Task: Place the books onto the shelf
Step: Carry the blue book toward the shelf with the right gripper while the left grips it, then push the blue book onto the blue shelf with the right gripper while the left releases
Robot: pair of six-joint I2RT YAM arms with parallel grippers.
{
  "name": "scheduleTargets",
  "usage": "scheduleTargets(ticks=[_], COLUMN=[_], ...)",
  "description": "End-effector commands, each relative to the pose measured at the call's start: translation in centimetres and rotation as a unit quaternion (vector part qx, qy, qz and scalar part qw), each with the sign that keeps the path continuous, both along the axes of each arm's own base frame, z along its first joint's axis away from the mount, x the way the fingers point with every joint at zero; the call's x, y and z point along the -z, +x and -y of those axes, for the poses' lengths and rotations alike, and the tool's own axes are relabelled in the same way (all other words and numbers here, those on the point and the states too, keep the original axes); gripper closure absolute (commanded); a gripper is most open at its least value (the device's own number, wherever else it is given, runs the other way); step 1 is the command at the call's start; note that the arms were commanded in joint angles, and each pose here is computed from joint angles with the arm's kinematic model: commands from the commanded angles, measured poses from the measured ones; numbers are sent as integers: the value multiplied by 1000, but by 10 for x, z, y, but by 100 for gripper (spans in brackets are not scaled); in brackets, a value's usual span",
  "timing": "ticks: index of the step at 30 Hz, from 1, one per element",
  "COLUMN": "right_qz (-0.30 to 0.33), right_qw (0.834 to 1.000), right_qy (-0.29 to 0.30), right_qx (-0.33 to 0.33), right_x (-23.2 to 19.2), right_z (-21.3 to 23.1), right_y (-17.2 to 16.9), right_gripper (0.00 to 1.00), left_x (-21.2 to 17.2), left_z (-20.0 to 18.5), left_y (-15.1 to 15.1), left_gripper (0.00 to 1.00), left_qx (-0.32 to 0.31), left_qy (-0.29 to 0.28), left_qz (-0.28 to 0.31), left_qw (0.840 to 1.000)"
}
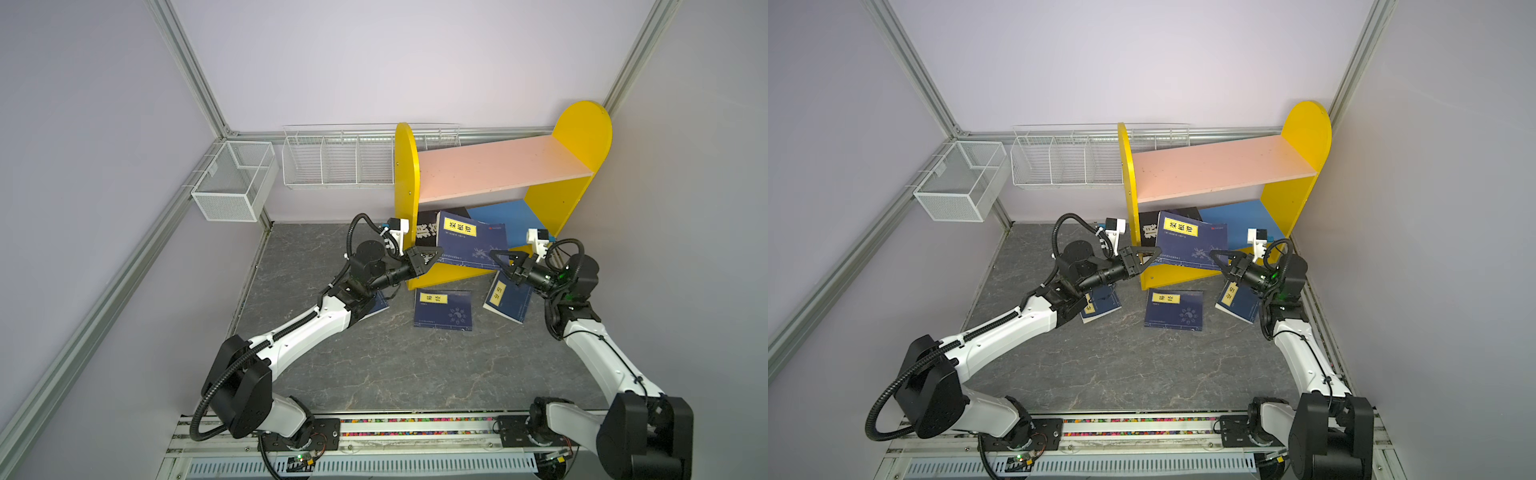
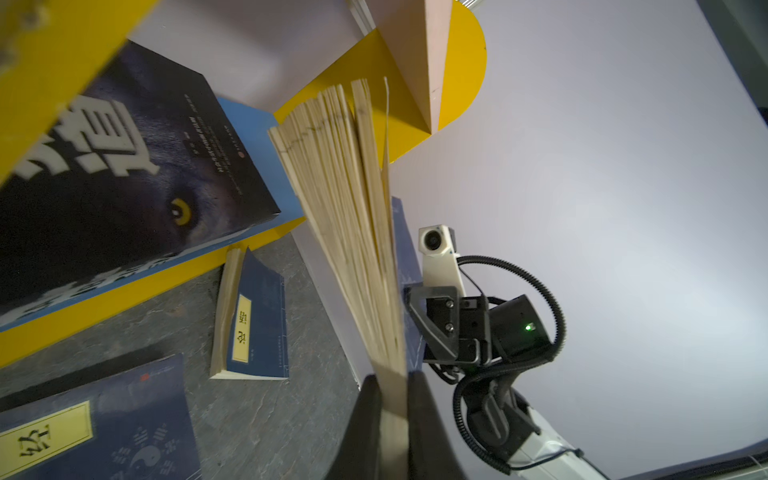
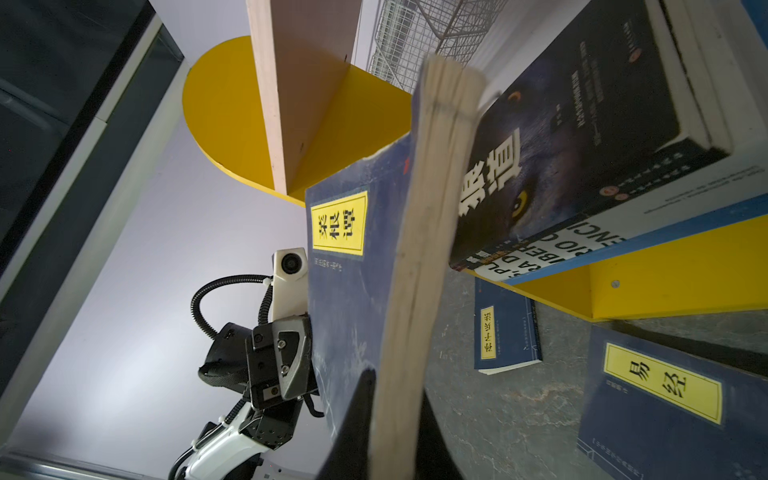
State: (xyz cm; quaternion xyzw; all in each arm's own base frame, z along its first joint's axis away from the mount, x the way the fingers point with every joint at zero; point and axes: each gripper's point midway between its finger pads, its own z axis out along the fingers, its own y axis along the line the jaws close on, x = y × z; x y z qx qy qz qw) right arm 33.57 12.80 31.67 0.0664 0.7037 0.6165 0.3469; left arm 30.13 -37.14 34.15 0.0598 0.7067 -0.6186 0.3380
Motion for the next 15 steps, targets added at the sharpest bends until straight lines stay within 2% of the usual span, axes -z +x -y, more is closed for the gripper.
scheduleTargets(ticks=[1, 5, 10, 15], right_qz=[10, 16, 38, 47], right_qw=[998, 998, 998, 997], right_qy=[-53, -66, -47, -43], right_qx=[11, 13, -9, -34], right_x=[1, -6, -9, -8], right_z=[4, 7, 5, 2], right_y=[9, 36, 65, 87], right_gripper=[89, 90, 90, 91], left_x=[-33, -31, -27, -10], left_z=[-5, -23, -58, -93], left_y=[3, 16, 22, 21], left_gripper=[71, 44, 28, 15], left_qx=[-18, -58, -104, -153], left_qy=[-3, 22, 40, 107], left_qz=[51, 47, 46, 42], left_qw=[999, 997, 993, 982])
